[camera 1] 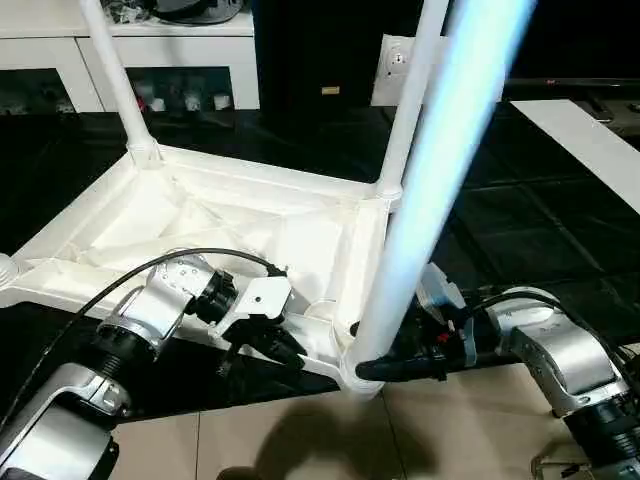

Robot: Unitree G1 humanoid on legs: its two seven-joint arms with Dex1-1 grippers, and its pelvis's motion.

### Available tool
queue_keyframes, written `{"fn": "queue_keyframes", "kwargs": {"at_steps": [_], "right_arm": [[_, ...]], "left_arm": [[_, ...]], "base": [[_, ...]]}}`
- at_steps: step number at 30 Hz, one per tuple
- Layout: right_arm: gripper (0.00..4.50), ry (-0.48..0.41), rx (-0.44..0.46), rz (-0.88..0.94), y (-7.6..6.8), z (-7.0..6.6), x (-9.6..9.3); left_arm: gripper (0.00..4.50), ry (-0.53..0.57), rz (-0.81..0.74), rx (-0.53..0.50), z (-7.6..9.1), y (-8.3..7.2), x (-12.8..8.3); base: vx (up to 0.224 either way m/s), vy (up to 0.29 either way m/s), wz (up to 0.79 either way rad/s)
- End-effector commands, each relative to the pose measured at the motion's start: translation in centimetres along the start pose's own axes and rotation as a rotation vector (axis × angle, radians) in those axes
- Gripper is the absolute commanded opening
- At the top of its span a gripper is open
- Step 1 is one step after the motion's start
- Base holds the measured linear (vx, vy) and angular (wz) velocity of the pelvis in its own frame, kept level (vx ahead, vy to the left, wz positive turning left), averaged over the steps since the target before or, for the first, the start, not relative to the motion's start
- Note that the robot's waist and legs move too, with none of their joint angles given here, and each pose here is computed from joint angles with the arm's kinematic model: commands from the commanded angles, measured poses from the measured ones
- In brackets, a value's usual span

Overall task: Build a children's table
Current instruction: Rotate leg to tighten

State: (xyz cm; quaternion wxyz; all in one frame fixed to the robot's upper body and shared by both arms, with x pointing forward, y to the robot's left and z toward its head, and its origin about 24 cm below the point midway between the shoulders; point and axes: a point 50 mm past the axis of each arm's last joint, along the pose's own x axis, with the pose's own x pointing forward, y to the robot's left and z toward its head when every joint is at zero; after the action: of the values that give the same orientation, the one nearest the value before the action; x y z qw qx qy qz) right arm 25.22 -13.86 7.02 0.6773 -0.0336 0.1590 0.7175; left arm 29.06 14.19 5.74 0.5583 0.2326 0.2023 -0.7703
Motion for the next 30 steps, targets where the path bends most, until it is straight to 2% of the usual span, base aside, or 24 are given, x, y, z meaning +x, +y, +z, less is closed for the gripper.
{"fn": "queue_keyframes", "kwargs": {"at_steps": [1,3,9,13,16,17,18,20,21,23,27,28,30], "right_arm": [[2.32,-0.015,0.002,0.027,0.2,0.3,0.2],[2.1,-0.034,0.016,0.027,0.3,0.3,0.4],[2.03,-0.105,0.073,-0.037,0.8,0.2,1.3],[2.03,-0.12,0.129,-0.275,-0.5,-0.1,4.1],[2.02,-0.153,0.189,-0.36,-1.0,0.0,5.5],[2.01,-0.18,0.217,-0.445,-1.5,0.2,6.9],[2.01,-0.18,0.217,-0.445,-1.5,0.2,6.9],[2.0,-0.203,0.287,-0.559,-2.3,0.4,8.5],[2.0,-0.203,0.287,-0.559,-2.3,0.4,8.5],[2.0,-0.165,0.369,-0.744,-4.0,0.4,9.9],[2.0,-0.215,0.382,-0.783,-4.6,1.4,10.6],[2.55,-0.232,0.394,-0.791,-4.7,1.6,10.8],[2.7,-0.272,0.387,-0.802,-4.8,2.1,10.9]], "left_arm": [[0.0,0.007,-0.044,0.068,1.2,0.4,0.4],[0.0,-0.003,-0.033,0.059,1.2,0.4,0.5],[0.0,-0.033,0.033,0.011,1.2,0.7,0.8],[0.0,-0.043,0.204,-0.072,1.2,2.0,1.7],[0.0,-0.09,0.299,-0.114,1.7,2.9,2.4],[0.0,-0.124,0.366,-0.142,2.3,3.5,3.1],[0.0,-0.124,0.366,-0.142,2.3,3.5,3.1],[0.0,-0.143,0.486,-0.198,2.9,4.6,3.9],[0.0,-0.143,0.486,-0.198,2.9,4.6,3.9],[0.0,-0.196,0.661,-0.278,4.0,6.2,4.6],[0.0,-0.221,0.73,-0.306,4.7,6.8,4.8],[0.0,-0.221,0.739,-0.309,4.7,6.9,4.8],[0.0,-0.218,0.746,-0.305,4.8,6.9,4.8]], "base": [[0.0,0.0,0.0],[0.0,0.0,0.0],[0.0,0.0,0.0],[0.0,0.0,0.0],[0.0,0.0,0.0],[0.0,0.0,0.0],[0.0,0.0,0.0],[0.0,0.0,0.0],[0.0,0.0,0.0],[0.0,0.0,0.0],[0.0,0.0,0.0],[0.0,0.0,0.0],[0.0,0.0,0.0]]}}
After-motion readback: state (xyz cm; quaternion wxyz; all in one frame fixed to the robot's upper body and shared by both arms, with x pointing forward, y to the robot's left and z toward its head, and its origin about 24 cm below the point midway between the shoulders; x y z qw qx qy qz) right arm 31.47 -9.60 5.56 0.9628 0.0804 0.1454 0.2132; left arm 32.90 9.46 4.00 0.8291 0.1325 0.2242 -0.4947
